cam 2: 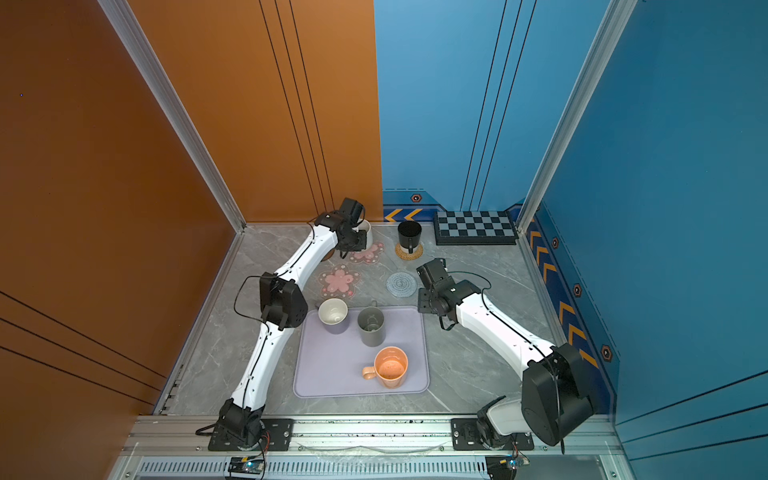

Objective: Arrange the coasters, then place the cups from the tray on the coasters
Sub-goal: 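Carry the white speckled mug over the pink flower coaster beside the black mug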

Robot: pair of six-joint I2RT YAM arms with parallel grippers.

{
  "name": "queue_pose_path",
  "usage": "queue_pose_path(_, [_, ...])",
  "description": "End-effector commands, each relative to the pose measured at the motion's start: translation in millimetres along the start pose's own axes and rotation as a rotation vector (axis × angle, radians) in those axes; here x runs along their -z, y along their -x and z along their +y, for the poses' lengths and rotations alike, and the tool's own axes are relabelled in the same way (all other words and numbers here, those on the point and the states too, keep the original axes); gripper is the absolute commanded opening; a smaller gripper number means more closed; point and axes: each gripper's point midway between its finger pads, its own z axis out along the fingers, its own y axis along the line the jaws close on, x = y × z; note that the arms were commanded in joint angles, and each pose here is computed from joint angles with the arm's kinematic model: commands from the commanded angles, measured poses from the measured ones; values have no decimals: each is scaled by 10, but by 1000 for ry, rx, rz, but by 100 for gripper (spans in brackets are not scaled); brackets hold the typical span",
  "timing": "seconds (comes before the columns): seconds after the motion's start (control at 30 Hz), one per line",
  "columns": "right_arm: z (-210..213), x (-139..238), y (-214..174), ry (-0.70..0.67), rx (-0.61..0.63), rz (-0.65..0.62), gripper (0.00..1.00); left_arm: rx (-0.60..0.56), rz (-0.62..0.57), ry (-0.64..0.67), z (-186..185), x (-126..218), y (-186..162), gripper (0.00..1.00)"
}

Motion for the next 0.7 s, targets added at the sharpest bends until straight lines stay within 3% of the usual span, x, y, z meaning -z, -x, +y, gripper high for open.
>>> queue_pose_path(0.0, [38,-53,-38,25,-28,17,65,-2,-91,-27,-47,55,255,0])
queue_pose_path(0.67, [126,-129,-55,48,-35,44,65,10,-84,-16,-29,-62,217,0])
